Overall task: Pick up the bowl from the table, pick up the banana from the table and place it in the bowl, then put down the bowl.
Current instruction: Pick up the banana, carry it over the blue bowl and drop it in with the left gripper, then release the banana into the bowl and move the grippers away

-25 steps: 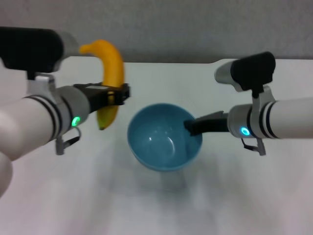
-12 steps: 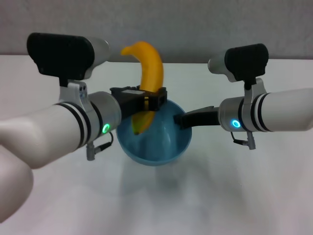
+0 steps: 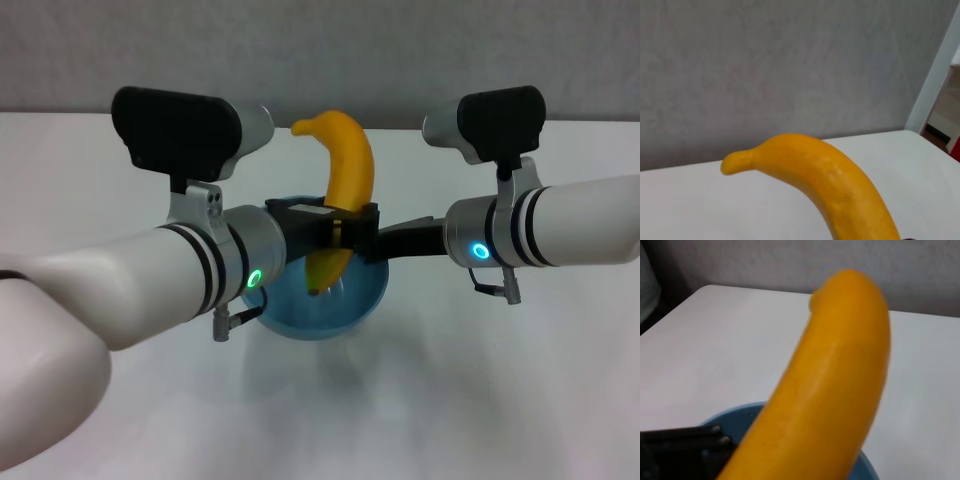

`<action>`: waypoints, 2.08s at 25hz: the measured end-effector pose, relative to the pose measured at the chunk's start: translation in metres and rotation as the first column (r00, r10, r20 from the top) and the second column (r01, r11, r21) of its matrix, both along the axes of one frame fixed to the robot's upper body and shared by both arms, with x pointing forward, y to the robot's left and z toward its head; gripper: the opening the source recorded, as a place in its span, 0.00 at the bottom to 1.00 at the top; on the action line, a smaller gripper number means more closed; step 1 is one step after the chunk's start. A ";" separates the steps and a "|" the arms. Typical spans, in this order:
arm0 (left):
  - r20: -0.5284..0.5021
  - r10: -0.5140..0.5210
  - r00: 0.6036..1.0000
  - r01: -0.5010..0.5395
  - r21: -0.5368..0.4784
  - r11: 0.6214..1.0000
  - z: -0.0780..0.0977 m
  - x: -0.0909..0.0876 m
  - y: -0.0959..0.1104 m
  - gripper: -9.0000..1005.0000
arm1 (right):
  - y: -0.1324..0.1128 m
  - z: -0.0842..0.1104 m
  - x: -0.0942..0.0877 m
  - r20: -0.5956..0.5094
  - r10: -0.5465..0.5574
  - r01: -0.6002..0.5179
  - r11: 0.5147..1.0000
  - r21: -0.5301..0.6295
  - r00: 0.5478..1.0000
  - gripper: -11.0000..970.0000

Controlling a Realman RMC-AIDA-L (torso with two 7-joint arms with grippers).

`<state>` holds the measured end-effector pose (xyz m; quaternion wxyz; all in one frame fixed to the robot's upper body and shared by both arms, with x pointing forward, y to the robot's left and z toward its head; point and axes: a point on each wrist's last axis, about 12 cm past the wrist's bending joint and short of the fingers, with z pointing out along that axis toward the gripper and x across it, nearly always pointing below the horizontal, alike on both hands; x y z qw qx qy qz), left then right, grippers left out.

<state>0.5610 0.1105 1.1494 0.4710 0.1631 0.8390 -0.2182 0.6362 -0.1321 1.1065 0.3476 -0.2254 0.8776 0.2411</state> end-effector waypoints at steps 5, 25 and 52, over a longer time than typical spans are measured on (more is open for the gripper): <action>-0.001 -0.001 1.000 0.001 0.018 1.000 -0.004 0.003 0.002 0.52 | -0.001 0.000 0.000 -0.002 0.002 -0.002 1.000 -0.003 1.000 0.12; 0.080 0.072 0.994 -0.077 0.056 0.995 0.006 0.005 0.029 0.90 | -0.016 -0.013 -0.003 -0.049 -0.017 0.015 0.999 -0.043 0.999 0.13; 0.305 0.319 0.897 -0.350 0.050 0.935 -0.075 0.018 0.153 0.89 | -0.030 -0.013 0.022 -0.079 -0.066 0.054 0.988 -0.148 0.995 0.14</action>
